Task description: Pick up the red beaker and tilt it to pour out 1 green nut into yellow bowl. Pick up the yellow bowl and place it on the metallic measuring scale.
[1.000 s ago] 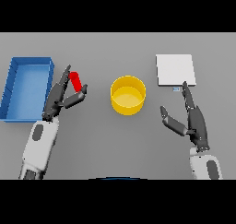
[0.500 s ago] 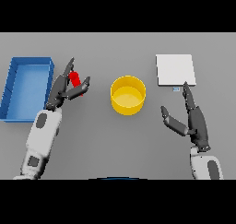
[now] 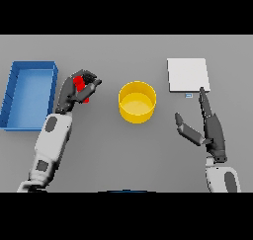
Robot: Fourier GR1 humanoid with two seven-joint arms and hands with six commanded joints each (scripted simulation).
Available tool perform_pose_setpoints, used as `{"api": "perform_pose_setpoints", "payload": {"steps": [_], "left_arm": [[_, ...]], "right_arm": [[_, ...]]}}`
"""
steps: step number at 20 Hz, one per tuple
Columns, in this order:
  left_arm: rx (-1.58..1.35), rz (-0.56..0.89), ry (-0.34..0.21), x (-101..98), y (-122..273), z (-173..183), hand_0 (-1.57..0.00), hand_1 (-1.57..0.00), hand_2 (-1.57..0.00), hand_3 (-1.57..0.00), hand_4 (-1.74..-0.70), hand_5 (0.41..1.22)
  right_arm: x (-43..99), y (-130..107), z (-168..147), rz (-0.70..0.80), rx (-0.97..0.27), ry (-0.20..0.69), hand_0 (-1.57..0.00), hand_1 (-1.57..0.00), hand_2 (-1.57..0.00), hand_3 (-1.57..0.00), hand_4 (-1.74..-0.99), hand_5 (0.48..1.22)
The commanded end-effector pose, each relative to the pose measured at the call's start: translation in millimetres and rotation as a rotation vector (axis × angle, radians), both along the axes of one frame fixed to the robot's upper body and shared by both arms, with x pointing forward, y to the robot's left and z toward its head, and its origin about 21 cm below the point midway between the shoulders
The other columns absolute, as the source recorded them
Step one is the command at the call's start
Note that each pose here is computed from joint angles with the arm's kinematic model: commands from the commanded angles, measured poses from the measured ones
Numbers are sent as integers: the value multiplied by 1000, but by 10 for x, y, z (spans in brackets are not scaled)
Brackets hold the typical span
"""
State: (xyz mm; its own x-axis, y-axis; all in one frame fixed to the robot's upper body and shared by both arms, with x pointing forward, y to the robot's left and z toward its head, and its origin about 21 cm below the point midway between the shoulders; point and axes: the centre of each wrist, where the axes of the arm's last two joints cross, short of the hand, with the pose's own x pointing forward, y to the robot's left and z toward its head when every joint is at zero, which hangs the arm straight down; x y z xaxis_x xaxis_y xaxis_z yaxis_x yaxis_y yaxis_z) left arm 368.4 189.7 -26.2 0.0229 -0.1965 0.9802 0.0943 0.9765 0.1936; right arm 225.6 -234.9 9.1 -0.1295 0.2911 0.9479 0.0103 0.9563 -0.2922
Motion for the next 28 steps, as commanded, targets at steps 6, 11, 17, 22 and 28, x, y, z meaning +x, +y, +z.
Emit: {"api": "perform_pose_setpoints", "payload": {"steps": [6,11,17,22,28], "left_arm": [[30,-38,-17,-16,-87,-22,-1380,-1388,-1395,-1326,-1505,1162],[-46,17,-74,13,-93,119,-1509,-1511,-1513,-1491,-1664,1128],[51,-29,-166,67,-130,536,-1555,-1555,-1556,-1550,-1721,1114],[333,-147,-138,52,-194,766,-1564,-1565,-1565,-1562,-1733,1122],[539,-187,-109,119,-477,887,-1567,-1567,-1567,-1565,-1736,1117]], "right_arm": [[5,19,6,-2,3,17,1,1,1,1,-1257,645],[-63,6,-7,4,10,-5,1,1,1,1,-1258,646],[-27,41,-11,7,-4,-12,1,1,1,1,-1262,658],[-46,7,-6,1,-43,-2,1,1,1,1,-1256,674],[-19,64,15,12,-26,7,1,1,1,1,-1255,681]]}}
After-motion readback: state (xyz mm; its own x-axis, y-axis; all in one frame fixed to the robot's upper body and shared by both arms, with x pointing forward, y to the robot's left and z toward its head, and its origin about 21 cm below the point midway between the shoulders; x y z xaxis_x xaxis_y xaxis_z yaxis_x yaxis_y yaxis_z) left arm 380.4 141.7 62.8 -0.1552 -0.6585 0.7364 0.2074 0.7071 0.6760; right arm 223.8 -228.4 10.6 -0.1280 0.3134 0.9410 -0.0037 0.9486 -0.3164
